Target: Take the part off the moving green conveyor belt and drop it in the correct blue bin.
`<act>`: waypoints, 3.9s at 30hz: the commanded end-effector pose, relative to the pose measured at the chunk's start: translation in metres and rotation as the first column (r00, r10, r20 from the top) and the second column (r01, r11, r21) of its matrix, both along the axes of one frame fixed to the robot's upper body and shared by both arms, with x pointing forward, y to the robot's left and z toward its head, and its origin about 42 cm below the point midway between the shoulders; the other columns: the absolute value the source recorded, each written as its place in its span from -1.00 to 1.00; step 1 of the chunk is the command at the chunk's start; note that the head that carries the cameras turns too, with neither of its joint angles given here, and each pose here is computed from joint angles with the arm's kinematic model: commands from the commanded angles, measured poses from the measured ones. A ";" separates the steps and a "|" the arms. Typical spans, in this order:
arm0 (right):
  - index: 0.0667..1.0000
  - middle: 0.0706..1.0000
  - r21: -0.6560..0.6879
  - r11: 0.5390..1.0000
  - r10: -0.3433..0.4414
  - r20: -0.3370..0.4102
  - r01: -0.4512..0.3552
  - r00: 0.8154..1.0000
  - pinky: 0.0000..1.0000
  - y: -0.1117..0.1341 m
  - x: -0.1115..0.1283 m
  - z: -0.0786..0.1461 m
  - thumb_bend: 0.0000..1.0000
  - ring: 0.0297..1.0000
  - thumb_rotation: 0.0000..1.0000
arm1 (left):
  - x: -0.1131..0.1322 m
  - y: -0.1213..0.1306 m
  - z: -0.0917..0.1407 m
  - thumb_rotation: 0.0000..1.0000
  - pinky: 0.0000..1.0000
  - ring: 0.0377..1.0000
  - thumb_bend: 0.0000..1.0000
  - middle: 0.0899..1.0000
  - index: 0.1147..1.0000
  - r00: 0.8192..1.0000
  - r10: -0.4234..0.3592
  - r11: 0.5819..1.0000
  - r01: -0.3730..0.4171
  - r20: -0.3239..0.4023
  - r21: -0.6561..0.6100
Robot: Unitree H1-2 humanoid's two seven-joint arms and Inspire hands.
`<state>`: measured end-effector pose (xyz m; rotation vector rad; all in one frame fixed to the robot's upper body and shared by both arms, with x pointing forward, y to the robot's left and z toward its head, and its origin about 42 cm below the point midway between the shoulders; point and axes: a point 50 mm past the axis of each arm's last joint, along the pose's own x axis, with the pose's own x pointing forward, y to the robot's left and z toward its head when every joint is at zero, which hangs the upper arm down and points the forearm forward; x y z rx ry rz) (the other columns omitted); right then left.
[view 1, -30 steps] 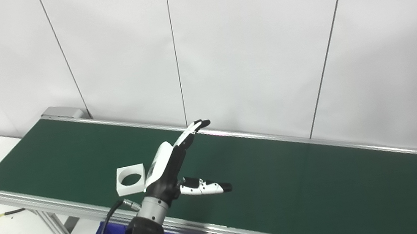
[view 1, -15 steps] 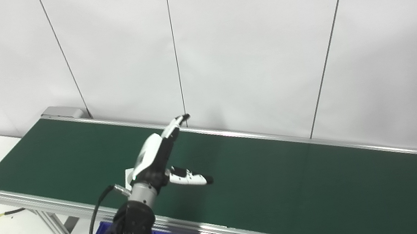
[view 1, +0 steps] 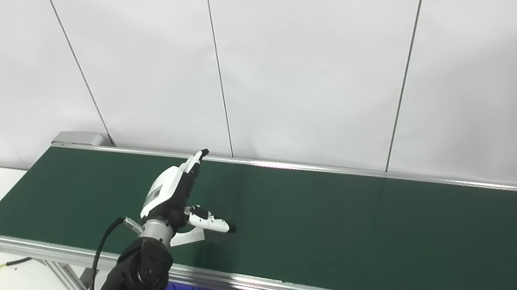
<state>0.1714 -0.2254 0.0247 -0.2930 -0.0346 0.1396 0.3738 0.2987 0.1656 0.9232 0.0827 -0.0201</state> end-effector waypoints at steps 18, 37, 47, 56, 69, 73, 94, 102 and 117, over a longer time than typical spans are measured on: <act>0.66 0.75 0.022 1.000 0.007 0.089 -0.009 0.996 0.58 0.001 0.001 0.013 0.99 0.73 -0.25 | 0.027 0.006 -0.003 -1.00 1.00 1.00 0.72 1.00 1.00 0.997 0.018 0.995 -0.011 -0.070 0.100; 0.65 0.75 0.035 0.999 -0.014 0.086 0.011 0.996 0.55 0.002 -0.003 0.012 1.00 0.72 -0.20 | 0.036 -0.022 -0.041 -1.00 0.61 0.58 0.32 0.78 0.66 0.999 -0.029 0.995 0.032 -0.041 0.093; 0.65 0.75 0.034 0.999 -0.022 0.086 0.019 0.996 0.56 0.002 -0.003 0.012 1.00 0.72 -0.16 | 0.038 -0.025 -0.041 -1.00 0.15 -0.07 -0.06 0.30 0.22 0.998 0.055 0.996 -0.058 0.037 0.066; 0.65 0.75 0.031 0.999 -0.022 0.090 0.019 0.996 0.57 0.003 -0.002 0.012 1.00 0.73 -0.14 | 0.041 -0.024 -0.034 -1.00 -0.12 -0.08 -0.05 -0.07 -0.24 0.991 0.131 0.987 -0.132 0.014 0.091; 0.65 0.74 0.031 0.999 -0.026 0.104 0.022 0.994 0.56 0.004 -0.004 0.016 1.00 0.71 -0.11 | 0.011 -0.030 -0.018 -1.00 -0.29 -0.14 -0.06 -0.06 -0.20 0.970 0.169 0.972 -0.136 0.173 -0.191; 0.64 0.72 0.036 0.999 -0.029 0.105 0.025 0.994 0.55 0.003 -0.005 0.017 1.00 0.70 -0.13 | -0.010 -0.040 -0.009 -1.00 -0.30 -0.15 -0.05 -0.08 -0.15 0.949 0.165 0.955 -0.085 0.268 -0.286; 0.62 0.72 0.064 0.998 -0.039 0.162 0.029 0.986 0.57 0.009 -0.011 0.036 1.00 0.70 -0.20 | -0.079 -0.066 -0.027 -1.00 -0.28 -0.18 -0.06 -0.08 -0.14 0.932 -0.024 0.863 0.202 0.360 -0.464; 0.65 0.75 0.080 0.996 -0.045 0.164 0.032 0.985 0.65 0.015 -0.016 0.045 0.96 0.75 -0.25 | -0.089 -0.064 -0.042 -1.00 -0.29 -0.19 -0.06 -0.09 -0.14 0.952 -0.069 0.832 0.219 0.298 -0.509; 0.66 0.75 0.078 0.996 -0.058 0.164 0.046 0.985 0.64 0.024 -0.012 0.053 0.98 0.73 -0.10 | -0.107 -0.076 -0.056 -1.00 -0.20 -0.14 -0.05 -0.09 -0.17 0.946 -0.199 0.792 0.309 0.256 -0.526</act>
